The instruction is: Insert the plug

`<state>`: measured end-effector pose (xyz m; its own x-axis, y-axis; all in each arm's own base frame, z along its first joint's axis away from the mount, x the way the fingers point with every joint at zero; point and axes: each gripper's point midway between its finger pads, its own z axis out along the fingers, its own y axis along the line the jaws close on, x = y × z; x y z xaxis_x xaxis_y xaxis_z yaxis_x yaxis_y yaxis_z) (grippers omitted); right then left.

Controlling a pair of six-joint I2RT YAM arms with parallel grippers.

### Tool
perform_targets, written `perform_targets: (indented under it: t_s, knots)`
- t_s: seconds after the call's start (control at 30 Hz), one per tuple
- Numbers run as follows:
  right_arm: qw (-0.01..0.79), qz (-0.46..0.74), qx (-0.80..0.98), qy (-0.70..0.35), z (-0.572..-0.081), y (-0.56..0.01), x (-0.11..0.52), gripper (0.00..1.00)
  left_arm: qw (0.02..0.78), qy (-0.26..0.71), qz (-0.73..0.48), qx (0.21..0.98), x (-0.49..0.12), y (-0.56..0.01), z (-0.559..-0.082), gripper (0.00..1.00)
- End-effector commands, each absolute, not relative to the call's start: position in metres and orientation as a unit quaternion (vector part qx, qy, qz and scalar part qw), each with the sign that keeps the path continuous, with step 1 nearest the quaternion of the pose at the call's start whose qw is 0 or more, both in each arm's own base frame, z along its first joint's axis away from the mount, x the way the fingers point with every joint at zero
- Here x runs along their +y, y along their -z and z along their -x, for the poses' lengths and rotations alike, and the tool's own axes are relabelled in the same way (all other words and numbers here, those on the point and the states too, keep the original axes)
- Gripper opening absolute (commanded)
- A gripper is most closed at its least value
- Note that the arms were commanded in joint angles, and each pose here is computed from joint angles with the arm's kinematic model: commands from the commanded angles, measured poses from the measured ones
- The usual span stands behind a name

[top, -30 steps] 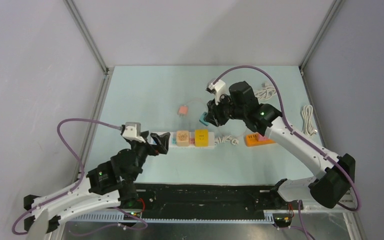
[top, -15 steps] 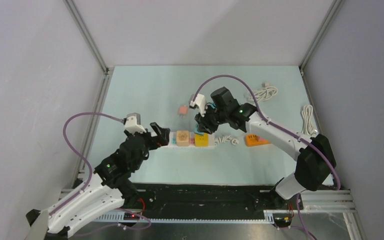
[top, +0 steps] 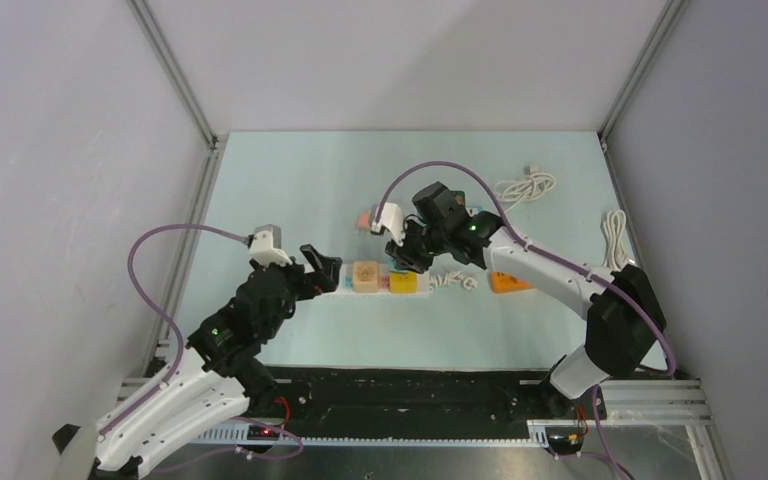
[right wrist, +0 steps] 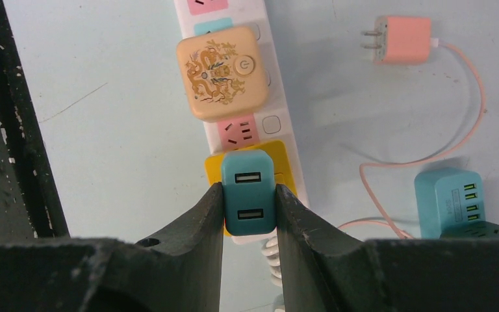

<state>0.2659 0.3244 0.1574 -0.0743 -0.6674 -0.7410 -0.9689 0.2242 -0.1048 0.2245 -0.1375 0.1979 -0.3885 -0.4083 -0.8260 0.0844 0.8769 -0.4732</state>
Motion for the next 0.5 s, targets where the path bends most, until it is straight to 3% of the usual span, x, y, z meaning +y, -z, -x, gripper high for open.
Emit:
perform_targets:
  t_s: [0.0,0.47]
  knots:
    - [0.372,0.605,0.668,-0.223,-0.263,-0.177,0.321,0.0,0.547,0.236,0.112,0.796,-0.138,-0.202,-0.227,1.0]
    - [0.341,0.62,0.666,-0.237,-0.26,-0.163,0.311,0.0,0.542,0.232,0.108,0.801,-0.138,-0.196,-0.227,1.0]
